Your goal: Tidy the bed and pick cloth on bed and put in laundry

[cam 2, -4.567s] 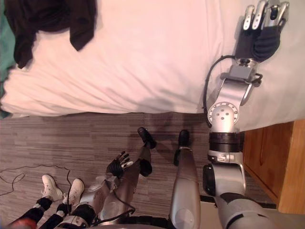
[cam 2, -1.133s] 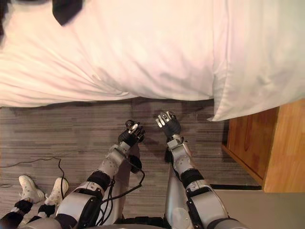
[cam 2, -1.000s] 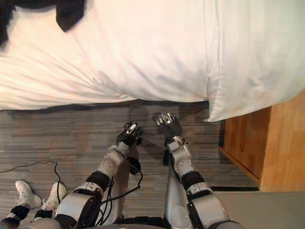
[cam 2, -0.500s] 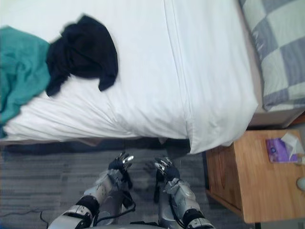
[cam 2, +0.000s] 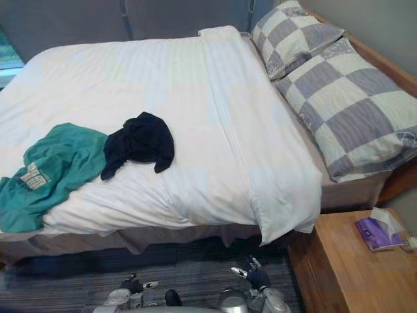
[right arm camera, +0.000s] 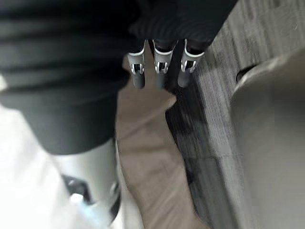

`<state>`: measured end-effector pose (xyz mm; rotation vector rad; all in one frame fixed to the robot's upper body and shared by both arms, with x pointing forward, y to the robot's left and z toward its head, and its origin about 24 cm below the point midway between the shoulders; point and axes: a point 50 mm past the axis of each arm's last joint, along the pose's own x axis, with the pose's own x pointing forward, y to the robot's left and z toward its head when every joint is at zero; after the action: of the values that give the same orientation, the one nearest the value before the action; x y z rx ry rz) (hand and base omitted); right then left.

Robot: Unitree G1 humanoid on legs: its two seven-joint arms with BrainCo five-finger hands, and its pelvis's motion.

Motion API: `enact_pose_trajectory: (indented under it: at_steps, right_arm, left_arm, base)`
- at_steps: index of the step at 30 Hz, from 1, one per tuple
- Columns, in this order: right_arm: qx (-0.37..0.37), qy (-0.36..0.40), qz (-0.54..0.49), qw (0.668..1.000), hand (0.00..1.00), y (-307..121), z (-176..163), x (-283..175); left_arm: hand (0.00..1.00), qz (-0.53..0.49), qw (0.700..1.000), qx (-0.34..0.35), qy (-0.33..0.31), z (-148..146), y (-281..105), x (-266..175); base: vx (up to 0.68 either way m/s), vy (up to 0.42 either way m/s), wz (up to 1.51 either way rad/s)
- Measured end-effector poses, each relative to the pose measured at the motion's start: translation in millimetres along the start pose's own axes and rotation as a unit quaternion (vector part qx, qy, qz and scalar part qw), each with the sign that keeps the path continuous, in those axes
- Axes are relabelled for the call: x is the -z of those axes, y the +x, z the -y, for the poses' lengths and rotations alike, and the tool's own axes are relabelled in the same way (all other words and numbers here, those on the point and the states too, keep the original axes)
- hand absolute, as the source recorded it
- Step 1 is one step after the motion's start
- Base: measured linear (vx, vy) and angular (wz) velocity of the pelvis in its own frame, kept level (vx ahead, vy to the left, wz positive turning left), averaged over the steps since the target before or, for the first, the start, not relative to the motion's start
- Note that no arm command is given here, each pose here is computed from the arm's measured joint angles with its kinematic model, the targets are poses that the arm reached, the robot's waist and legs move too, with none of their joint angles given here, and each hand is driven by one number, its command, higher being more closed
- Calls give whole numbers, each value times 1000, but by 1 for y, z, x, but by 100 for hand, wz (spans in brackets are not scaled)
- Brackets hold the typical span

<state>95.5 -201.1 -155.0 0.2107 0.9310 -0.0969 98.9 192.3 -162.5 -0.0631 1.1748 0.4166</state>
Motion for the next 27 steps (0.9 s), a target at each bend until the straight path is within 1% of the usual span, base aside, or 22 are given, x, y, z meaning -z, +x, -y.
enact_pose_trajectory:
  at_steps: [1,3,4,8,10,13,15,17,18,20,22,24,27]
  right_arm:
    - [1,-1,-4,1000,0,-1,1,2]
    - [-1,-19,-17,1000,0,-3,4,5]
    - [-1,-21,-22,1000,0,-4,5,7]
    - [6,-27,-40,999,0,-8,12,12]
    - [6,-28,-35,999,0,-9,11,10]
    - [15,-32,-26,999,0,-11,15,9]
    - [30,-18,-14,999,0,-11,20,4]
    - [32,22,-28,999,0,-11,3,19]
    - [41,31,-33,998,0,-13,4,23]
    - [47,46,-39,997,0,-15,2,31]
    - [55,47,-38,997,0,-18,8,32]
    - [58,44,-40,997,0,-18,11,32]
    - [22,22,-33,999,0,-10,3,22]
  left_arm:
    - [0,-2,1000,-6,-9,-2,0,1]
    - [0,-11,998,-41,-56,-15,0,7]
    - [0,-16,997,-48,-64,-17,0,11]
    - [0,-1,989,-72,-131,-30,-2,14]
    - [0,-3,986,-86,-144,-37,-3,22]
    - [0,-4,984,-89,-157,-37,-4,26]
    - [0,6,983,-75,-165,-26,-5,21]
    - [0,38,988,-80,-129,-32,-5,11]
    - [0,44,989,-80,-118,-32,-5,10]
    - [0,53,994,-80,-62,-34,-4,8]
    - [0,57,996,-71,-20,-31,-4,10]
    - [0,61,996,-62,4,-31,-5,12]
    - [0,57,995,-45,70,-32,-2,10]
  base:
    - [71,52,25]
    - [45,40,30]
    - [33,26,52]
    - [62,-6,30]
    - [225,-129,-20]
    - [143,-70,4]
    - [70,165,35]
    - [72,212,37]
    - [78,207,32]
    - [42,264,18]
    - [55,229,-10]
    - [58,109,-43]
    - [61,-279,-21]
